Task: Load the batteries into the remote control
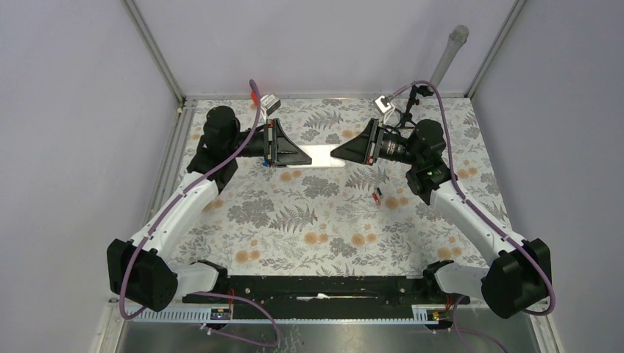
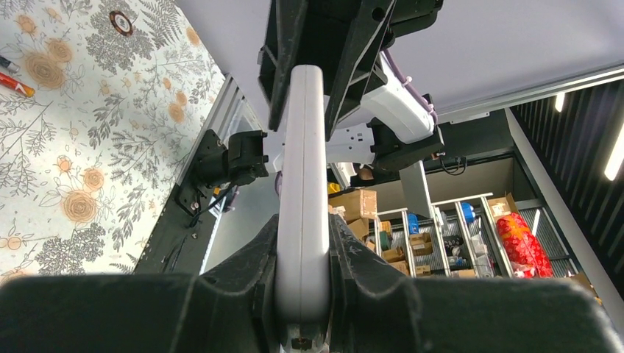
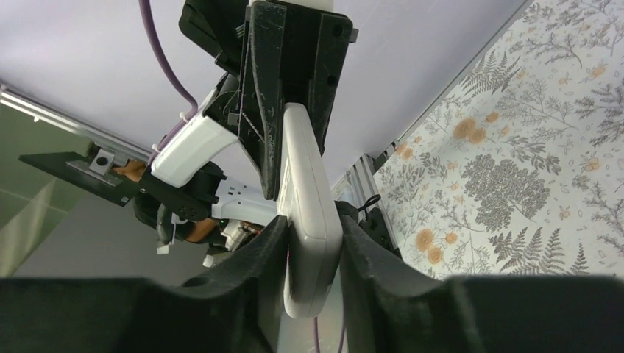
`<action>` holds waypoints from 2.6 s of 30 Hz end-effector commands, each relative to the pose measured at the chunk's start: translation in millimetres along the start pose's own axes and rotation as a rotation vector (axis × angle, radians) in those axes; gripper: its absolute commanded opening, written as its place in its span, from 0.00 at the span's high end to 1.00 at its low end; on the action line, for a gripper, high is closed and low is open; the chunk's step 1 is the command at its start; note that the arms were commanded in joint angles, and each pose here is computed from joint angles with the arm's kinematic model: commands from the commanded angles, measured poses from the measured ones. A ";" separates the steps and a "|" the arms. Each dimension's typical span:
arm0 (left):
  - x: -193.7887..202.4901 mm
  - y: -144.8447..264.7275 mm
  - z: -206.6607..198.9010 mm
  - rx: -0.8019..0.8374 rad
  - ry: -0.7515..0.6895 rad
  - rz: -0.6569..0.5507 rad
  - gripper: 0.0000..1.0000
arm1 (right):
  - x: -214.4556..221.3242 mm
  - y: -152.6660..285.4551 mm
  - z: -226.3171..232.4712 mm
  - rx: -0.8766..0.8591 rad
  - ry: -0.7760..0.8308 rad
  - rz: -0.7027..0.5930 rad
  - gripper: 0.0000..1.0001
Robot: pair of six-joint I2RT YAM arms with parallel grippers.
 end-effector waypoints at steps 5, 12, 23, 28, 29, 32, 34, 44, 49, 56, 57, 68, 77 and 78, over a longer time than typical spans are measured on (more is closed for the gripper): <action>-8.4 8.3 -36.5 0.081 -0.153 0.004 1.00 | -3.8 1.4 2.7 0.003 0.061 0.048 0.80; -13.7 21.0 -47.4 0.086 -0.172 -0.028 1.00 | -8.9 12.5 -7.2 0.086 0.067 0.011 0.80; -14.2 24.2 -41.7 0.085 -0.140 -0.044 1.00 | -16.0 13.9 -11.1 0.088 0.040 -0.066 0.60; -15.4 23.3 -37.8 0.081 -0.129 -0.049 1.00 | -19.3 11.2 -16.6 0.121 0.014 -0.076 0.58; -15.8 23.1 -37.7 0.080 -0.129 -0.051 1.00 | -19.1 10.9 -17.3 0.117 0.012 -0.074 0.58; -17.2 22.3 -35.0 0.077 -0.127 -0.055 1.00 | -20.4 9.7 -14.3 0.072 0.010 -0.075 0.59; -18.4 21.4 -29.8 0.066 -0.129 -0.062 1.00 | -21.8 8.4 -12.4 0.032 -0.001 -0.081 0.60; -32.5 14.4 16.1 -0.156 -0.045 -0.130 1.00 | -12.2 6.3 -26.6 -0.001 -0.096 -0.109 0.92; -35.8 13.8 28.7 -0.223 -0.039 -0.146 1.00 | -8.2 8.8 -28.2 0.011 -0.088 -0.134 1.00; -38.0 18.4 47.9 -0.336 -0.019 -0.169 1.00 | -2.1 11.8 -36.6 0.101 -0.075 -0.144 1.00; -37.9 20.1 51.4 -0.358 -0.015 -0.172 1.00 | 0.3 12.4 -40.8 0.131 -0.074 -0.139 1.00; -26.1 31.0 78.1 -0.537 0.005 -0.171 1.00 | 77.0 18.8 -132.9 0.454 -0.233 -0.054 1.00; -15.0 46.1 72.2 -0.638 -0.023 -0.193 1.00 | 122.9 -8.8 -182.5 0.417 -0.385 0.029 1.00; -14.6 48.4 71.8 -0.645 -0.024 -0.199 1.00 | 124.9 -13.0 -185.2 0.384 -0.398 0.029 1.00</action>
Point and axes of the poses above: each gripper's point midway between its finger pads, its own y axis back along the fingers, its own z axis along the line the jaws close on, x = y × z, the point moved 10 cm from there along y, back along the fingers, and after that the axes turned 5 degrees about y, right-handed, at the moved point
